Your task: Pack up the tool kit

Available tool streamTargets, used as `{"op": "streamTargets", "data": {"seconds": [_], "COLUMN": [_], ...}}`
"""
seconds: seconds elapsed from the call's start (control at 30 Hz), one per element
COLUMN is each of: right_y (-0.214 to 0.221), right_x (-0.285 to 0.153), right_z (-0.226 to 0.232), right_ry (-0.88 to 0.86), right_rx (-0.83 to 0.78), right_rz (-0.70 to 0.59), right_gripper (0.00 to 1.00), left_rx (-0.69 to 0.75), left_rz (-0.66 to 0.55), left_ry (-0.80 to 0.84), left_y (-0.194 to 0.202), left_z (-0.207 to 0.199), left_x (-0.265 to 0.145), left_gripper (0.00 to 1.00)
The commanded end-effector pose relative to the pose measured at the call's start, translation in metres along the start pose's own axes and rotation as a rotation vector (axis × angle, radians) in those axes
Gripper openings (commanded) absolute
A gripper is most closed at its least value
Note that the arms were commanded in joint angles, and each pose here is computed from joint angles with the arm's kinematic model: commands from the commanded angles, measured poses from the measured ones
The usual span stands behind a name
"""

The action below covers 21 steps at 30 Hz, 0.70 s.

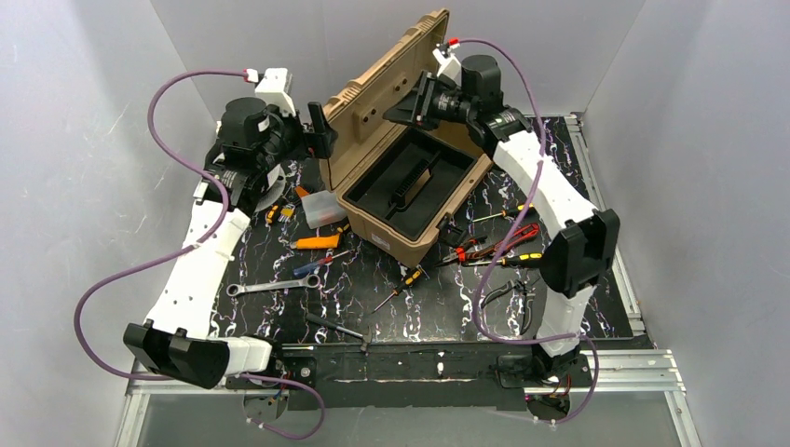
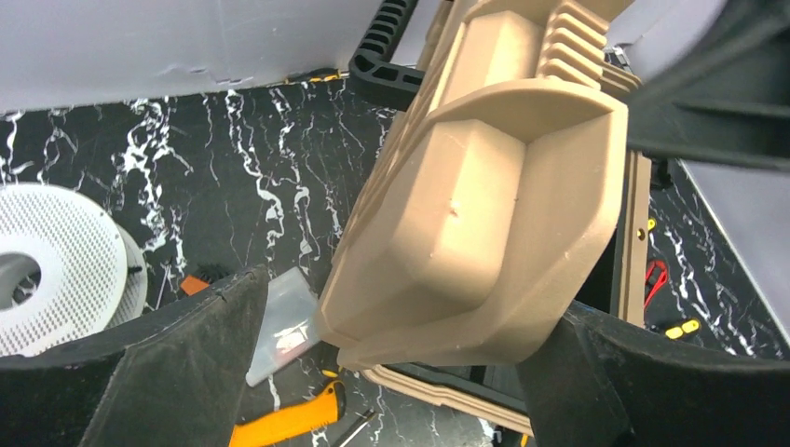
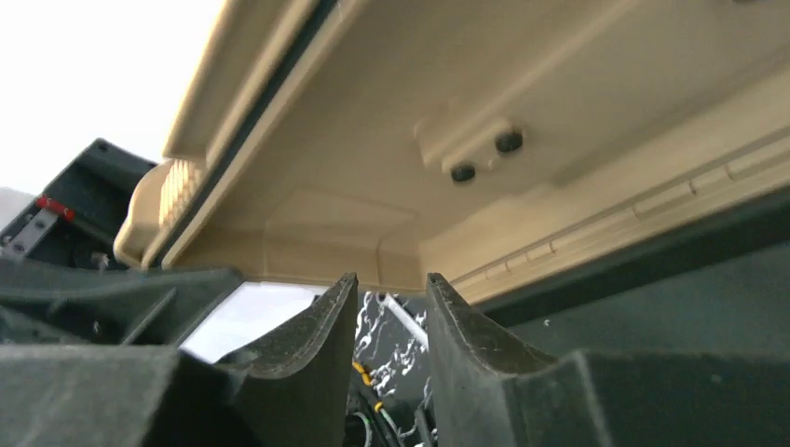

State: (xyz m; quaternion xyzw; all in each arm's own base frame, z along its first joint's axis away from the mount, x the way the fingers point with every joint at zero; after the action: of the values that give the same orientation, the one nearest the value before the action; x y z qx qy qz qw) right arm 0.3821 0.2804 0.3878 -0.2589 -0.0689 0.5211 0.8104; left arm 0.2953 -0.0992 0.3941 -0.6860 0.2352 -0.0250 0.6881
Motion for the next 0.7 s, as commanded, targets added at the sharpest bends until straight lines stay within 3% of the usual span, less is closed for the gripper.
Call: {"op": "streamTargets", "data": {"seconds": [0.0,0.27,0.43,0.67], "right_y": [0.002,0.016,0.031,0.047], "right_x": [-0.040,-0.098,-0.132,-0.148], "right_z": [0.020,-0.026,-0.044,-0.067], "right_ry": [-0.048,0.204,0.401,0.499], "right_rx": [-0.097,-0.085,-0.099,-0.090], "right_rz": [-0.055,-0.148,-0.242,-0.238], "right_gripper": [0.48,0.74,0.88,0.92], "left_rx": [-0.166,-0.373,-0.502,-0.426], "left_rz": [0.007,0.116,0.173,-0.022], "left_ry": [-0.103,-0.174,-0.128,-0.003], "left_y": [-0.008,0.006,0.012,-0.002], "left_z": [0.018,0.048,0.061,0.045], "left_x": [-0.006,0.001,0.009,-0.017], "left_gripper": [0.93,0.94,0.95,0.98]}}
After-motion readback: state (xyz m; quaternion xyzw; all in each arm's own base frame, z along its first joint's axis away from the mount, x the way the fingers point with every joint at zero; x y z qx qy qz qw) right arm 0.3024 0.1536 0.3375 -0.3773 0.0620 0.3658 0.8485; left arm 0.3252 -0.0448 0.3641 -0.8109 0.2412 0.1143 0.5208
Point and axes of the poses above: each gripper's point midway between its finger pads, its own x axis out along the fingers, its own z axis along the line the jaws close on, y = z × x, the point moved 9 cm from there along -x, back along the fingers, and after that the axes turned 8 degrees about x, right-handed, at the moved point
